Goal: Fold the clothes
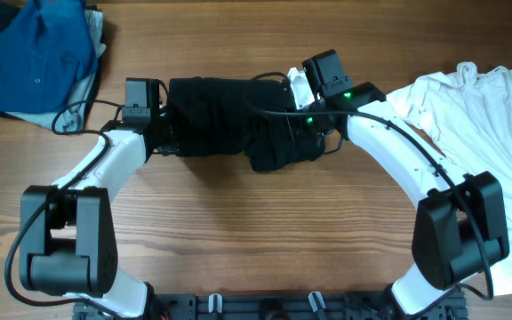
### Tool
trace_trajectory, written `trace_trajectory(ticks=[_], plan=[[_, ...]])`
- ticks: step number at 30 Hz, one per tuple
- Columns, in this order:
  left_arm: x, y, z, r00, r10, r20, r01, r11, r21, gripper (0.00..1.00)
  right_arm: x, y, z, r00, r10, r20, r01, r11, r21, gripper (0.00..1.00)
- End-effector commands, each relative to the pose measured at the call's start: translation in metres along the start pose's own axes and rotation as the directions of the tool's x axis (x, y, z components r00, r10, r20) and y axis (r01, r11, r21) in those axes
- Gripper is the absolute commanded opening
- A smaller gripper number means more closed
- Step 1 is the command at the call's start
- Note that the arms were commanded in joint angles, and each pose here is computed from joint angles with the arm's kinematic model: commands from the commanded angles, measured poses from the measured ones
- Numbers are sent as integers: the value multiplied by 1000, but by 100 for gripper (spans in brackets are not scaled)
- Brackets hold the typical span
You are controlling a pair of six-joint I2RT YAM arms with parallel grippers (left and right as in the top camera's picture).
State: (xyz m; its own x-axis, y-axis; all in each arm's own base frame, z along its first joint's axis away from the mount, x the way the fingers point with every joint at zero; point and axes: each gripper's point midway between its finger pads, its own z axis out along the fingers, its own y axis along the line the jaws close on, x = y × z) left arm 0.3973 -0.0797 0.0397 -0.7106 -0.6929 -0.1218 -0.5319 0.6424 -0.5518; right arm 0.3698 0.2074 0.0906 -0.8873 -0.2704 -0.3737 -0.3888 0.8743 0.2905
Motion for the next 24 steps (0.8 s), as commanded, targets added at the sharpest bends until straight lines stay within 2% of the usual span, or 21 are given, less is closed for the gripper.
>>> trace_trajectory(ticks=[1,2,4,5,6,10,14,24], plan=[[-4,0,-4,1000,4,13,-3,1000,-3,4,0,-10,10,1000,21,-23,-20,1000,20,75],[-3,0,-4,1000,3,9,-3,1000,-4,4,5,-11,15,999,27,-46,-26,999,22,81],[-1,0,-4,1000,2,2,-2,1000,-3,4,14,-14,27,995,41,-90,-39,999,18,79],[-1,1,-4,1000,1,-1,-1,1000,-4,4,16,-13,31,994,43,-102,-42,999,6,85],[0,1,-4,1000,0,-2,0,1000,-4,4,19,-12,35,992,47,-115,-48,999,-5,87],[0,1,-4,1000,0,-2,0,1000,-3,4,23,-10,46,989,52,-136,-57,998,-36,81],[0,0,-4,1000,0,-7,0,1000,0,4,12,-8,45,994,44,-98,-49,998,-45,85],[1,-1,-4,1000,1,-13,-1,1000,6,4,-10,5,27,996,37,-76,-43,996,-83,80]])
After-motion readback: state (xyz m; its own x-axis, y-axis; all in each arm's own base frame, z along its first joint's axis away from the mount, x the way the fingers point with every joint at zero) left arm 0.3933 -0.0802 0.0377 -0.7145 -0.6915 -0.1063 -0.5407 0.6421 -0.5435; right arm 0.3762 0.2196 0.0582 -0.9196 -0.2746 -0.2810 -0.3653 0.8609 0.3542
